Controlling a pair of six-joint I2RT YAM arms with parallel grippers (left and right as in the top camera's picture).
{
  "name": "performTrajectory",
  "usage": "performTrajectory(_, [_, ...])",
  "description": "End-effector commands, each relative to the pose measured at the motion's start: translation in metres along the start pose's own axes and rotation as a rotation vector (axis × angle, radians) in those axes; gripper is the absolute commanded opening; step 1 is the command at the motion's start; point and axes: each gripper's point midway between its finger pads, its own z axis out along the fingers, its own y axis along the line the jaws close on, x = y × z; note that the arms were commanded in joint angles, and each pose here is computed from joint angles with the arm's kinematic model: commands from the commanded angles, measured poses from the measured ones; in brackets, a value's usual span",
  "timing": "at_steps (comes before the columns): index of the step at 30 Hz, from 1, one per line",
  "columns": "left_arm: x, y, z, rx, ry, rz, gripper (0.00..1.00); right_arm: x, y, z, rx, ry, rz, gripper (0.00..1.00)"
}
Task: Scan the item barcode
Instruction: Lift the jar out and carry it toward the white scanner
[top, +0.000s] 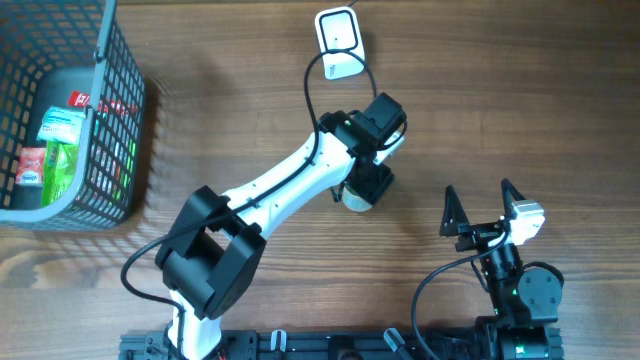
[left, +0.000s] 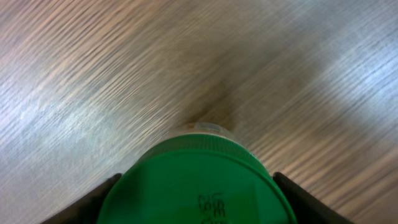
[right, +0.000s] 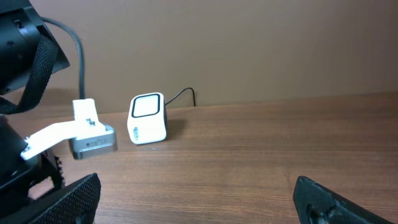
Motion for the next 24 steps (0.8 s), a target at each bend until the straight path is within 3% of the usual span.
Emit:
performTrajectory(1, [-0.006,-0.010,-0.003,0.033,-0.033,0.345,0.79,-0.001,0.002,0.000,-0.010,-0.004,-0.015,1.00])
performTrajectory(4, [-0.015,-0.012,-0.004,0.029,-0.073,0.499,0.81,-0.001,0.002,0.000,-0.010,-0.004,-0.015,1.00])
performTrajectory(7, [-0.025,-0.007,-0.005,0.010,-0.109,0.525,0.88,-0.001,0.002,0.000,-0.010,-0.004,-0.015,1.00])
performTrajectory(8, [-0.033,-0.005,-0.007,0.006,-0.142,0.474,0.91,-0.001,0.002,0.000,-0.010,-0.004,-0.015,1.00])
performTrajectory(9, [-0.046,-0.005,-0.016,0.008,-0.193,0.357,1.00,-0.001,0.002,0.000,-0.010,-0.004,-0.015,1.00])
performTrajectory(11, [-0.061,-0.007,-0.041,0.022,-0.253,0.135,1.00,-0.001,0.002,0.000,-0.010,-0.004,-0.015,1.00])
performTrajectory(15, [-0.014,-0.007,-0.033,0.036,-0.068,-0.205,1.00,-0.001,0.002,0.000,-0.010,-0.004,-0.015,1.00])
performTrajectory(17, [0.006,-0.009,-0.019,0.026,0.002,-0.270,1.00,-0.001,0.002,0.000,-0.010,-0.004,-0.015,1.00])
performTrajectory(21, [0.017,-0.007,0.011,0.029,-0.004,-0.367,0.98,-0.001,0.002,0.000,-0.010,-0.004,-0.015,1.00])
performTrajectory(24, [0.025,-0.004,0.015,0.006,0.012,-0.416,0.79,-0.001,0.002,0.000,-0.010,-0.004,-0.015,1.00])
